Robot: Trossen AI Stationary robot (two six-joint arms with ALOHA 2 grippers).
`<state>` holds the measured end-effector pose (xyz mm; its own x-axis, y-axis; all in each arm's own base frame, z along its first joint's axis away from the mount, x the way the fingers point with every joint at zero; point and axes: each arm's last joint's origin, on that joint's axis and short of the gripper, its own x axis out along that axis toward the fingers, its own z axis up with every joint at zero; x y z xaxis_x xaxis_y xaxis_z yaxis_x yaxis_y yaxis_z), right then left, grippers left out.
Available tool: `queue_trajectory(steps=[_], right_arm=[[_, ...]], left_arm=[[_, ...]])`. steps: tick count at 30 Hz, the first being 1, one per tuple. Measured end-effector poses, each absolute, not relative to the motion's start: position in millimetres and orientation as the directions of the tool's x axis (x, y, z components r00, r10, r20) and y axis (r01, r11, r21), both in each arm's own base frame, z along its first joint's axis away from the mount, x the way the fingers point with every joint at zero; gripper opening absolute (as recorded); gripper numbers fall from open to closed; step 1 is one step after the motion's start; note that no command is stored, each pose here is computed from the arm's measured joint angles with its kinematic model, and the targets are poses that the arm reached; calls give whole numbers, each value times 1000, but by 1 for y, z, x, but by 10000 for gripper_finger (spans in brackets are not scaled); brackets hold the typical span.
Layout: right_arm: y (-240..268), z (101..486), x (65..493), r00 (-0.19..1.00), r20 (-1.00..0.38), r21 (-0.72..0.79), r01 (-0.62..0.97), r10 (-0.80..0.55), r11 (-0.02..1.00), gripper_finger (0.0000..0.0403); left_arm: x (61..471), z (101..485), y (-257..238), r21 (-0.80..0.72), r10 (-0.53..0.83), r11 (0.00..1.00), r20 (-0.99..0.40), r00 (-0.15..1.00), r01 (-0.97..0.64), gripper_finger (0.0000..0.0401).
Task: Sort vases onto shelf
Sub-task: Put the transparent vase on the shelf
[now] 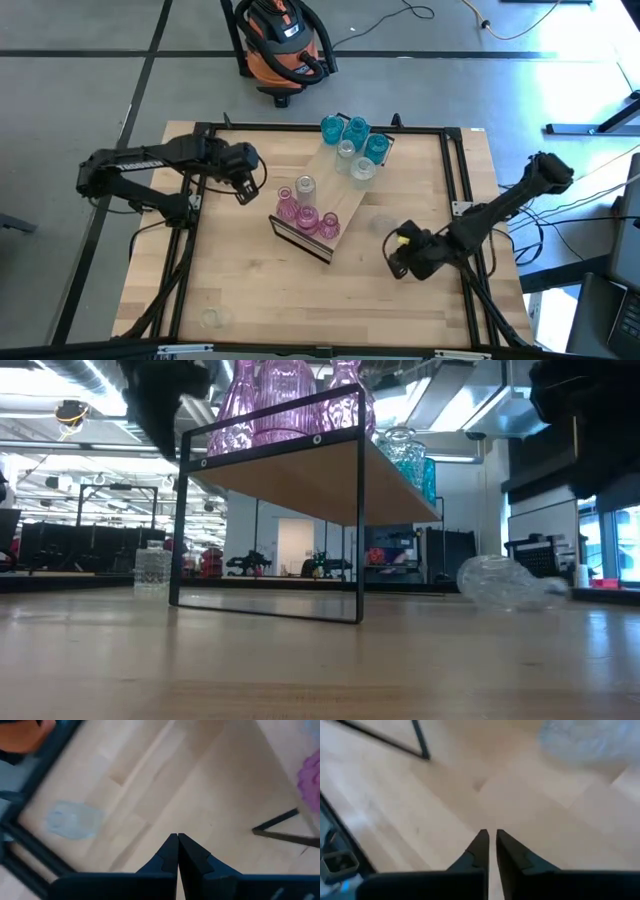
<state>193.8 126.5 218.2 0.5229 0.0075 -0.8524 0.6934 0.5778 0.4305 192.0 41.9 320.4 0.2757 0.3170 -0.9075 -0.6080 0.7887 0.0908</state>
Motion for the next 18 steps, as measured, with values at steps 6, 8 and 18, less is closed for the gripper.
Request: queue_trajectory(steps=[6, 8, 18], right_arm=[[111, 229, 187, 583, -796, 400, 710, -164, 580, 54], [106, 230, 188, 582, -790, 368, 702, -193, 610, 77], [87, 212, 202, 489, -846, 306, 772, -213, 558, 220]], left_arm=[[191, 285, 38, -18, 209, 799, -929, 306, -601, 0], [188, 277, 36, -31, 191, 795, -935, 299, -606, 0], [172, 278, 32, -47, 201, 783, -925, 323, -621, 0]])
